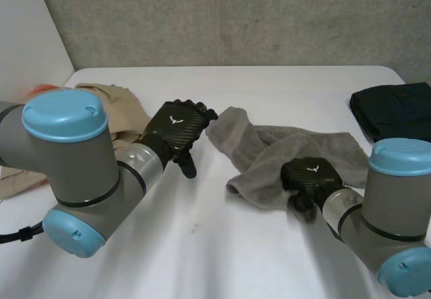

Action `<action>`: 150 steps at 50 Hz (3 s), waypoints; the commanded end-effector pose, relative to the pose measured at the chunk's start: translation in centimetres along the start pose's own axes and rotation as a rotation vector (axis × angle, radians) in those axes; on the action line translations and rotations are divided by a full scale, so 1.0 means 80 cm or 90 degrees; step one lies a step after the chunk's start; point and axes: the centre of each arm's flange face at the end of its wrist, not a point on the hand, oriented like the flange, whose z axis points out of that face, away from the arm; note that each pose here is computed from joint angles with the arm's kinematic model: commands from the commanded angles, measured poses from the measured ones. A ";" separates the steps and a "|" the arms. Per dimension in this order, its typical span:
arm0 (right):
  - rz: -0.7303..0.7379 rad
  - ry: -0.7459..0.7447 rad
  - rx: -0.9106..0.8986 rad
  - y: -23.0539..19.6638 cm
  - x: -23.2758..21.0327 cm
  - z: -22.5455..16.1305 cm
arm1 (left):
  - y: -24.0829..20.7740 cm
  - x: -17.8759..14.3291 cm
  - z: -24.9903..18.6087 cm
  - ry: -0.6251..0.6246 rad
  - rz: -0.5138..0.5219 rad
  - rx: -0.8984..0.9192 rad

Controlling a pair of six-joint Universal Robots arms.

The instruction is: Fold the laundry.

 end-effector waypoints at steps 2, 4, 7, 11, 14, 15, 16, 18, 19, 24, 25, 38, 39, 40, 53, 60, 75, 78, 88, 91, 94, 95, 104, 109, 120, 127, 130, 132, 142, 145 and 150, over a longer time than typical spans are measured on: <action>-0.024 0.023 0.131 -0.069 0.010 -0.015 | 0.013 -0.013 0.005 -0.020 -0.092 -0.004; -0.043 0.039 0.214 -0.120 0.015 -0.046 | 0.016 -0.018 0.008 -0.025 -0.124 -0.006; -0.069 0.042 0.272 -0.160 0.017 -0.080 | 0.022 -0.024 0.013 -0.034 -0.155 -0.012; -0.082 0.023 0.305 -0.193 0.014 -0.105 | 0.042 -0.017 0.028 -0.027 -0.200 -0.035; -0.092 0.008 0.320 -0.217 0.011 -0.128 | 0.050 -0.011 0.039 -0.022 -0.232 -0.040; -0.093 0.007 0.325 -0.223 0.011 -0.133 | 0.052 -0.009 0.044 -0.020 -0.247 -0.039; -0.095 0.003 0.333 -0.233 0.009 -0.143 | 0.053 -0.008 0.046 -0.018 -0.258 -0.040; -0.092 -0.004 0.341 -0.241 0.005 -0.151 | 0.055 0.002 0.055 -0.006 -0.295 -0.039; -0.093 -0.011 0.346 -0.247 0.001 -0.158 | 0.053 0.010 0.060 0.005 -0.319 -0.037; -0.088 -0.030 0.346 -0.248 -0.010 -0.168 | 0.042 0.032 0.067 0.035 -0.376 -0.019; -0.081 -0.039 0.340 -0.245 -0.016 -0.168 | 0.040 0.035 0.068 0.039 -0.389 -0.013; -0.050 -0.062 0.300 -0.206 -0.028 -0.146 | 0.053 0.125 0.025 0.198 -0.505 -0.103; -0.052 -0.062 0.297 -0.203 -0.028 -0.143 | 0.048 0.122 0.020 0.194 -0.505 -0.097; -0.051 -0.061 0.295 -0.200 -0.027 -0.140 | 0.043 0.116 0.017 0.187 -0.506 -0.089; -0.041 0.064 0.333 -0.234 0.060 -0.125 | -0.077 -0.038 -0.023 0.018 -0.481 0.139; -0.031 0.059 0.291 -0.220 0.070 -0.120 | -0.127 -0.103 -0.038 -0.055 -0.369 0.233; -0.058 0.033 0.216 -0.180 0.058 -0.102 | -0.085 -0.069 -0.015 -0.024 -0.312 0.109; -0.098 0.044 0.221 -0.183 0.061 -0.103 | -0.101 -0.075 -0.026 -0.027 -0.307 0.132; -0.146 0.101 0.382 -0.229 0.078 -0.063 | -0.132 -0.080 -0.021 -0.024 -0.274 0.204; -0.129 0.147 0.526 -0.277 0.090 -0.048 | -0.172 -0.081 -0.015 -0.016 -0.250 0.291; -0.111 0.177 0.653 -0.323 0.098 -0.050 | -0.208 -0.068 -0.021 0.007 -0.241 0.350; -0.103 0.170 0.704 -0.342 0.094 -0.052 | -0.218 -0.066 -0.026 0.010 -0.239 0.366; -0.076 -0.028 0.712 -0.335 0.022 -0.008 | -0.139 -0.048 -0.029 -0.045 -0.281 0.224; -0.061 -0.123 0.606 -0.276 -0.013 0.037 | -0.065 -0.034 -0.040 -0.061 -0.298 0.099; -0.092 -0.227 0.287 -0.153 -0.083 0.062 | -0.032 -0.101 -0.106 -0.205 -0.306 0.084; -0.106 -0.131 0.332 -0.221 -0.054 0.011 | -0.071 -0.125 -0.114 -0.228 -0.271 0.179; -0.092 -0.084 0.321 -0.231 -0.036 -0.004 | -0.082 -0.126 -0.106 -0.206 -0.258 0.209; -0.084 -0.061 0.302 -0.229 -0.022 -0.005 | -0.080 -0.124 -0.096 -0.181 -0.254 0.210; -0.051 -0.005 0.104 -0.173 0.041 -0.007 | -0.048 -0.069 0.004 0.045 -0.221 0.132; -0.052 -0.006 0.055 -0.147 0.045 -0.005 | -0.036 -0.051 0.028 0.070 -0.167 0.088; -0.067 -0.001 0.017 -0.115 0.050 -0.002 | -0.015 -0.006 0.060 0.115 -0.021 0.015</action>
